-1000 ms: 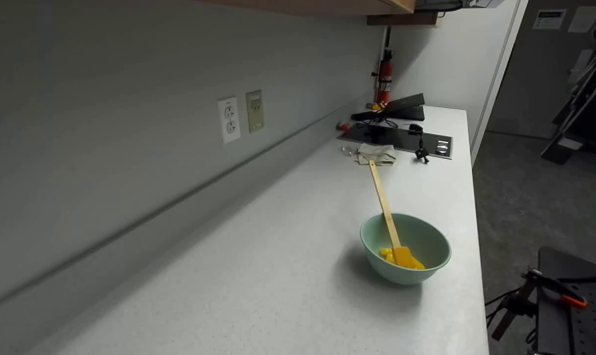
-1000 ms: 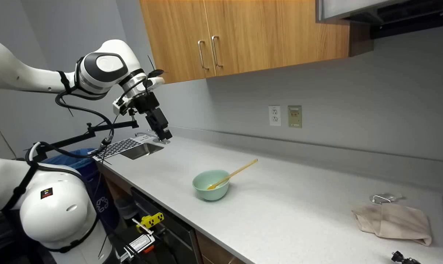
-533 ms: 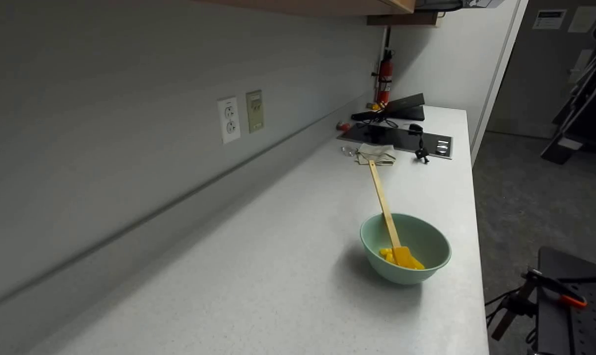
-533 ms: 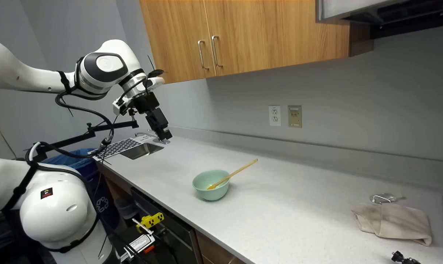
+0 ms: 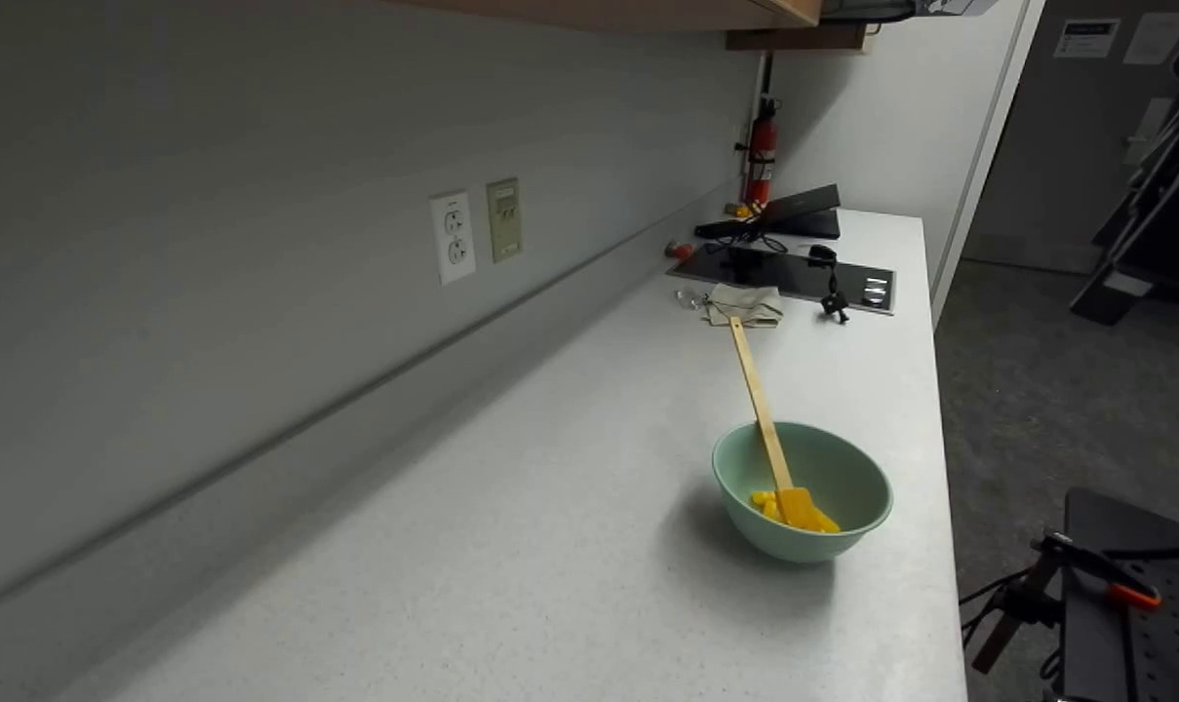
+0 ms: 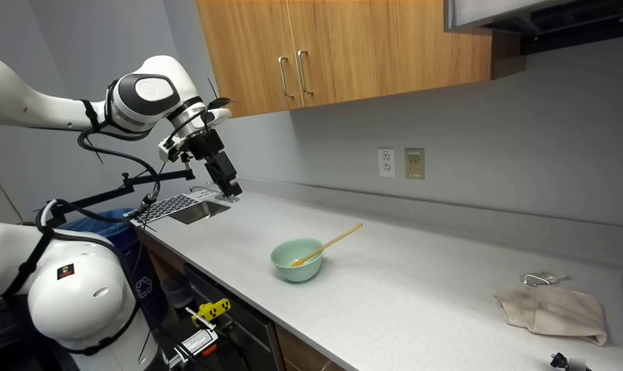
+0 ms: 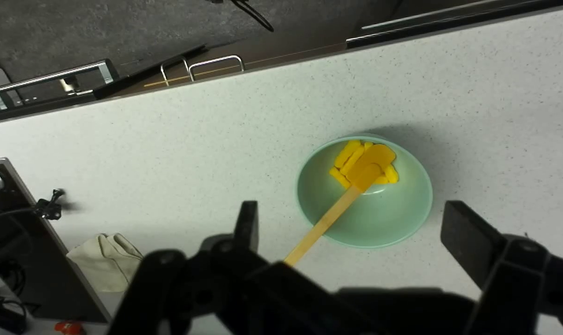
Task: Stir the bowl
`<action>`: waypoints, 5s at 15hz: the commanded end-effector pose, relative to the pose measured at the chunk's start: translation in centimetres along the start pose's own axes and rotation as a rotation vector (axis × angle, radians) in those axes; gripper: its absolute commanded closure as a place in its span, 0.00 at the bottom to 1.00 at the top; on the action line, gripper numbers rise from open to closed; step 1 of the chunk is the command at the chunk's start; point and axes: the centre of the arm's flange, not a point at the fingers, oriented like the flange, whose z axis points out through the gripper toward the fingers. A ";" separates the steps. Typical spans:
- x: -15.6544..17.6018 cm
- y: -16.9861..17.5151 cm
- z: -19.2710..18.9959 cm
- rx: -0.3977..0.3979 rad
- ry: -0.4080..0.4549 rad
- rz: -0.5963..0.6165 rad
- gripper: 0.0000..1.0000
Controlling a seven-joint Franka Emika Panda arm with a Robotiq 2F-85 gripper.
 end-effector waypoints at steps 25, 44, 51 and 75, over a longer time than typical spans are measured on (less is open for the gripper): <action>0.6 0.4 1.1 0.000 -0.033 0.018 0.00; 6.4 1.4 6.3 0.057 0.002 0.465 0.00; 8.8 2.6 9.0 0.081 0.026 0.531 0.00; 15.7 5.1 19.4 0.147 0.153 0.619 0.00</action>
